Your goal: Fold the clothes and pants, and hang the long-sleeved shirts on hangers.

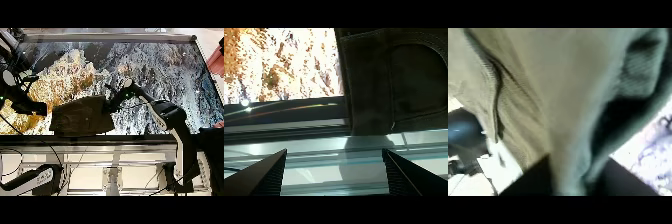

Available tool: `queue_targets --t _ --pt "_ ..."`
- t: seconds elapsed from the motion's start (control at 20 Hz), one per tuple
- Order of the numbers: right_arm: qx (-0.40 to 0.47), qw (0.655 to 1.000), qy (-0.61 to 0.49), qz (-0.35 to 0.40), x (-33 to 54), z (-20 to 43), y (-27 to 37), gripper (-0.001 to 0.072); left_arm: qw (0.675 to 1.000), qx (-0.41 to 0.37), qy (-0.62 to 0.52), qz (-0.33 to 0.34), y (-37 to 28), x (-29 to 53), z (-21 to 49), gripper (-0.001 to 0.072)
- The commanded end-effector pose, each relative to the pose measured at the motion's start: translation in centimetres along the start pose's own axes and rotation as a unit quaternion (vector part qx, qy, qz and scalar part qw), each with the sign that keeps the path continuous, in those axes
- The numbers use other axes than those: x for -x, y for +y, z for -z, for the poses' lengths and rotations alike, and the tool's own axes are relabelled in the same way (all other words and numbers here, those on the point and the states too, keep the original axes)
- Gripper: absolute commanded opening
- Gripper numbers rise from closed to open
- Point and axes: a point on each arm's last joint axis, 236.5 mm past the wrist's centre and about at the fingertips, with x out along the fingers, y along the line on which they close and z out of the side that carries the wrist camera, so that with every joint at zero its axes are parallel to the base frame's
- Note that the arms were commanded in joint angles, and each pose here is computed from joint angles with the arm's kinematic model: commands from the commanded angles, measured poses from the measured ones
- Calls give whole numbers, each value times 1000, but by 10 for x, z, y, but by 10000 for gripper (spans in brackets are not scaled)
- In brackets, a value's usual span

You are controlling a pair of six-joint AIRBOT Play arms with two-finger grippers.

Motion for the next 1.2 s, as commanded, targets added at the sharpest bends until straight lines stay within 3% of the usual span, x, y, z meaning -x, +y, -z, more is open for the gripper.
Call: queue_targets --t 0.0,0.2,0.35,0.45,0.6,0.75,1.0,1.05,1.1,1.15 --pt "19 1000 6 -15 -2 -4 28 35 1000 1 1 0 1 0 0 689" --pt "33 999 6 4 63 -6 32 17 1000 0 1 0 1 0 0 688" --pt "-13 995 29 97 160 32 -19 17 1000 0 1 0 1 0 0 688" --pt "-102 979 -33 175 238 51 -74 17 1000 0 1 0 1 0 0 688" --pt "-218 934 -129 252 352 102 -141 17 1000 0 1 -1 1 0 0 689" --pt "-345 865 -200 305 443 185 -200 17 1000 0 1 0 1 0 0 688" --pt "-495 771 -262 302 507 307 -257 18 1000 0 1 0 1 0 0 688" --pt "-509 761 -268 298 512 322 -263 83 1000 0 1 0 1 0 0 688" --pt "-521 753 -274 293 516 335 -267 310 1000 0 1 0 1 0 0 688" --pt "-531 746 -279 289 519 346 -270 492 1000 0 1 -1 1 0 0 689"
